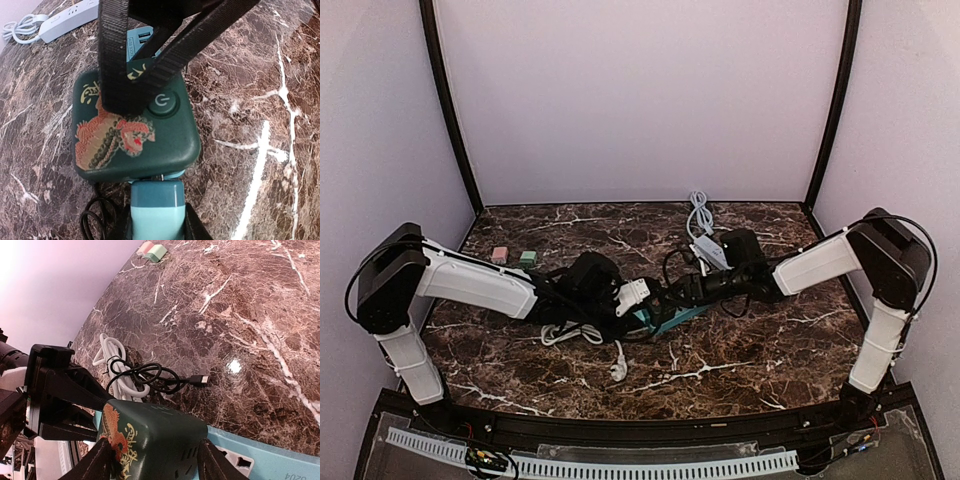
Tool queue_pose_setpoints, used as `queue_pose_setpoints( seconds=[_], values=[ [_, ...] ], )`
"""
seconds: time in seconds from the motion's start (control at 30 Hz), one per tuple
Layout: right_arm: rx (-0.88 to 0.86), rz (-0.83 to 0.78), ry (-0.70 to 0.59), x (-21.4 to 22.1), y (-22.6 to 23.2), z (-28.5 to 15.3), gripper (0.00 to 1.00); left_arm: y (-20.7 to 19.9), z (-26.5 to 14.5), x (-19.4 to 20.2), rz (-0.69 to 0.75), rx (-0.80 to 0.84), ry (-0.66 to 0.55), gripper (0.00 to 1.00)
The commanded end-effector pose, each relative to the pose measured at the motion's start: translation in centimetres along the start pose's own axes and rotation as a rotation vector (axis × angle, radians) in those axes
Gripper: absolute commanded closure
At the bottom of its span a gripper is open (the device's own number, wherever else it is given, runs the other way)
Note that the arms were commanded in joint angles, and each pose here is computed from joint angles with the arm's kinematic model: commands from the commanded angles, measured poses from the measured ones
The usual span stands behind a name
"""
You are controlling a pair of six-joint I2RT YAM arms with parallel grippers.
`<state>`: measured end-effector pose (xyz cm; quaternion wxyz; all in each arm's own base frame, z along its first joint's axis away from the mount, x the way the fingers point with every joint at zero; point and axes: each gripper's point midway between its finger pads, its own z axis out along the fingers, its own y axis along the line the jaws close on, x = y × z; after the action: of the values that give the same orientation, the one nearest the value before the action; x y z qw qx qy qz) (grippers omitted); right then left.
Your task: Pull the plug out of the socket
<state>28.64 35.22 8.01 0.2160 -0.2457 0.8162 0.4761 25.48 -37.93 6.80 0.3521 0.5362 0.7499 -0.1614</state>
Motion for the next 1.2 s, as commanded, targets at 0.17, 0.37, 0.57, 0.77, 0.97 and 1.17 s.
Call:
queue_pose_setpoints(
  seconds=[0.17,0.37,0.57,0.77,0.97,1.17],
  values=[
    [0.209,0.158,0.155,6.3,-6.1,-0.2,0.42,-0.3,-0.7,0.5,0.047,0.031,0.066,0.82],
    [0.132,0.087,0.095,3.6,-2.4,-1.3,0.2,-0.5,0.5,-0.7,-0.006,0.047,0.016,0.82],
    [0.066,0.001,0.047,1.7,0.8,-1.7,0.12,-0.9,1.3,-1.2,-0.022,0.086,0.024,0.82],
    [0.068,-0.063,0.026,1.9,1.5,-0.9,0.11,-1.0,1.6,-1.4,-0.04,0.1,0.047,0.82],
    [0.094,-0.1,-0.04,2.1,1.1,-0.7,0.12,-0.9,1.6,-1.8,-0.051,0.108,0.055,0.82],
    [0.086,-0.177,-0.176,1.7,1.8,-1.7,0.12,-1.0,1.6,-2.1,-0.054,0.112,0.051,0.82]
  ],
)
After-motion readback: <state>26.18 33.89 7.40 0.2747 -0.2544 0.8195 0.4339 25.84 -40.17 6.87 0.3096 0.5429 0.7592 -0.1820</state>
